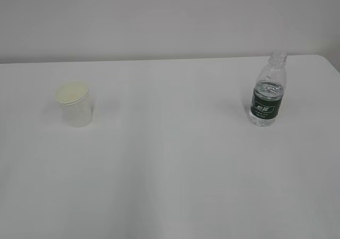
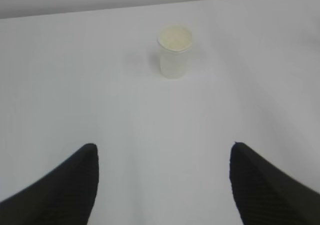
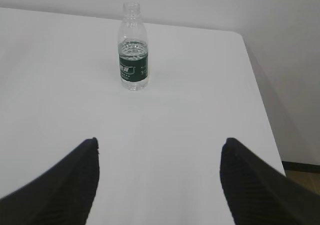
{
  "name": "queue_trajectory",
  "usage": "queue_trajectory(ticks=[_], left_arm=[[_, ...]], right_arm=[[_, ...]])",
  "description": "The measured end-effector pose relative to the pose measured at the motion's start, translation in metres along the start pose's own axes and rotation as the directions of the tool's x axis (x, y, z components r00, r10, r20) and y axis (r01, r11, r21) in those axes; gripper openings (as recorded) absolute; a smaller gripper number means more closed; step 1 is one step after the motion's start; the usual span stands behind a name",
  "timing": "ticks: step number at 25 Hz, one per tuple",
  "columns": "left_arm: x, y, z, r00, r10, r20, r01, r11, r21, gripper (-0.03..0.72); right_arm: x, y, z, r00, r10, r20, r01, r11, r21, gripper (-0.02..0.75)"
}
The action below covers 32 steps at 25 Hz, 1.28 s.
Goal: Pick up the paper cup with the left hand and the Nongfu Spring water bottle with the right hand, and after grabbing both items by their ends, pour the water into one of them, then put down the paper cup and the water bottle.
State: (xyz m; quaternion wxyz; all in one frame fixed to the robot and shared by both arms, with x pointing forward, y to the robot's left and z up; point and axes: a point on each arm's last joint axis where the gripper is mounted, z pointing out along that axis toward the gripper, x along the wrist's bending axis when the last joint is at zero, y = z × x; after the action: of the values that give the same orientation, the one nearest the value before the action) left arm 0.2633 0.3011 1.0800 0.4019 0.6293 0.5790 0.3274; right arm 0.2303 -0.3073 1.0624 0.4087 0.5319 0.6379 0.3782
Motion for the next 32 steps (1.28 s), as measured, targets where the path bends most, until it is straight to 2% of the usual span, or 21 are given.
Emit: queue_trajectory(ticks=[7, 17, 25, 32], left_arm=[[0.0, 0.015, 0.014, 1.0, 0.023, -0.017, -0.024, 0.999, -0.031, 0.587], [-0.001, 0.03, 0.023, 0.999, 0.044, -0.021, -0.046, 0.992, -0.12, 0.587], [-0.006, 0.05, 0.057, 0.998, 0.064, -0.01, -0.065, 0.989, -0.132, 0.587], [-0.01, 0.064, 0.079, 0.997, 0.076, 0.007, -0.073, 0.979, -0.193, 0.587]], right_arm=[[0.0, 0.01, 0.002, 0.999, 0.037, -0.004, -0.037, 0.998, -0.053, 0.573], [0.002, 0.048, 0.048, 1.0, -0.019, -0.019, 0.018, 0.998, -0.054, 0.573], [0.004, 0.065, 0.079, 0.998, -0.05, -0.028, 0.048, 0.997, -0.067, 0.573], [0.005, 0.075, 0.099, 0.998, -0.062, -0.03, 0.059, 0.993, -0.101, 0.573]])
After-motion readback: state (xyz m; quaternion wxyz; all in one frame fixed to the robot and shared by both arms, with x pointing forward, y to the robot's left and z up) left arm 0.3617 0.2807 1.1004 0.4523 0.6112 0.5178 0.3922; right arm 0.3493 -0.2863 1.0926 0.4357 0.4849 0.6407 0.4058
